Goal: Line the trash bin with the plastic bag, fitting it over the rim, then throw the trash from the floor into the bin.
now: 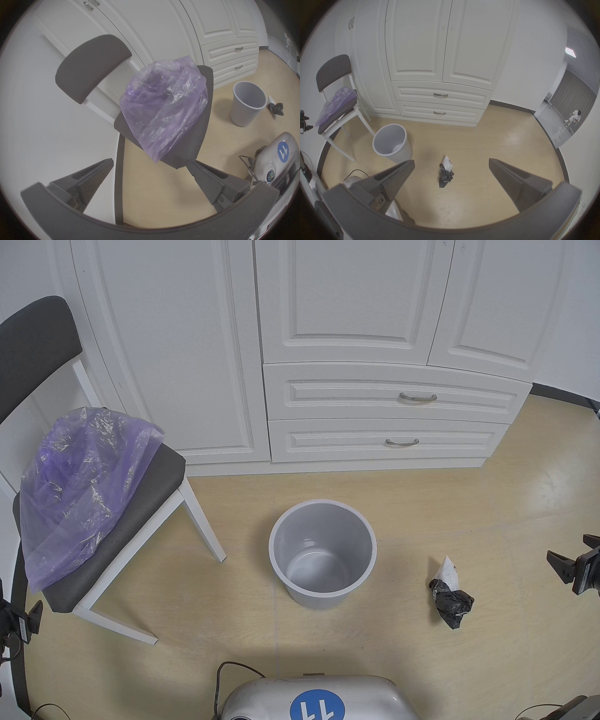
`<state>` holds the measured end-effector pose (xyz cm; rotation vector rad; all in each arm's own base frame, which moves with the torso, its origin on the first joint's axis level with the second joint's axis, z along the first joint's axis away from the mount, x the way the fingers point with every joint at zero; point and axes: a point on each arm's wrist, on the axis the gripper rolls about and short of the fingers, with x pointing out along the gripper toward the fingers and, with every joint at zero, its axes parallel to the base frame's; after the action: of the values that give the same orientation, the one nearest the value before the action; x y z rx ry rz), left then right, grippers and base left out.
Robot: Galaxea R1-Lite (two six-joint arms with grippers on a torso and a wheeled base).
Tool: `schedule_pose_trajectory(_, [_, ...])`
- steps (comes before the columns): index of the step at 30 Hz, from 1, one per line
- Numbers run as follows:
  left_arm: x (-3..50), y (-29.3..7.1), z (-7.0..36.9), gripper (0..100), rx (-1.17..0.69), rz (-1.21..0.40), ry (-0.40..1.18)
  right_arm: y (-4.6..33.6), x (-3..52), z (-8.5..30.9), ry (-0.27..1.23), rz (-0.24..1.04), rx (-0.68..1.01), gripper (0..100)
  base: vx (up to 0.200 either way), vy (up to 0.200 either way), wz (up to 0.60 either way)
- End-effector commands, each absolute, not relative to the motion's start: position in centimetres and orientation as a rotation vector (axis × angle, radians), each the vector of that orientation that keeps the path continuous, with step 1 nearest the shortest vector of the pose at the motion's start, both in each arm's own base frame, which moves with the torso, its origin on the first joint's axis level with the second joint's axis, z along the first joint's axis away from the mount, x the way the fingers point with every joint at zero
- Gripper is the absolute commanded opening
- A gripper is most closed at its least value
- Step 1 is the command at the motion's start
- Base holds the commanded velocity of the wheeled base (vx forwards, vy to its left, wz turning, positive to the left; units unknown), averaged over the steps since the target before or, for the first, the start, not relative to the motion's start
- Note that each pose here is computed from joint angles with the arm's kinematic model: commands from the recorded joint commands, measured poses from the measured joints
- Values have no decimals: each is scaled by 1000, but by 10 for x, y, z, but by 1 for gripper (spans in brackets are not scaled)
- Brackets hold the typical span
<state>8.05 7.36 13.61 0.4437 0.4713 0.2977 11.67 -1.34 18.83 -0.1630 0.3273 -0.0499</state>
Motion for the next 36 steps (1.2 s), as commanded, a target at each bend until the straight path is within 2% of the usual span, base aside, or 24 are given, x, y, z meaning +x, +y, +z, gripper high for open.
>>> schedule_pose_trajectory(1, [85,79,127,100,410,284,528,-14,123,183,366,-47,-155,100,0,0,0])
schedule_pose_trajectory(14, [105,104,118,100,378,295,561,-15,132,178,347,-49,-154,100,0,0,0])
schedule_pose_trajectory(26, [114,119,125,100,357,375,457,-15,132,178,326,-49,-156,100,0,0,0])
schedule_pose_trajectory(29, [115,121,132,100,357,400,403,-15,131,179,320,-50,-156,100,0,0,0])
schedule_pose_trajectory(34, [118,121,154,100,319,461,198,-15,129,180,311,-52,-162,100,0,0,0])
schedule_pose_trajectory(36, [120,123,154,100,308,465,180,-15,129,180,312,-50,-162,100,0,0,0])
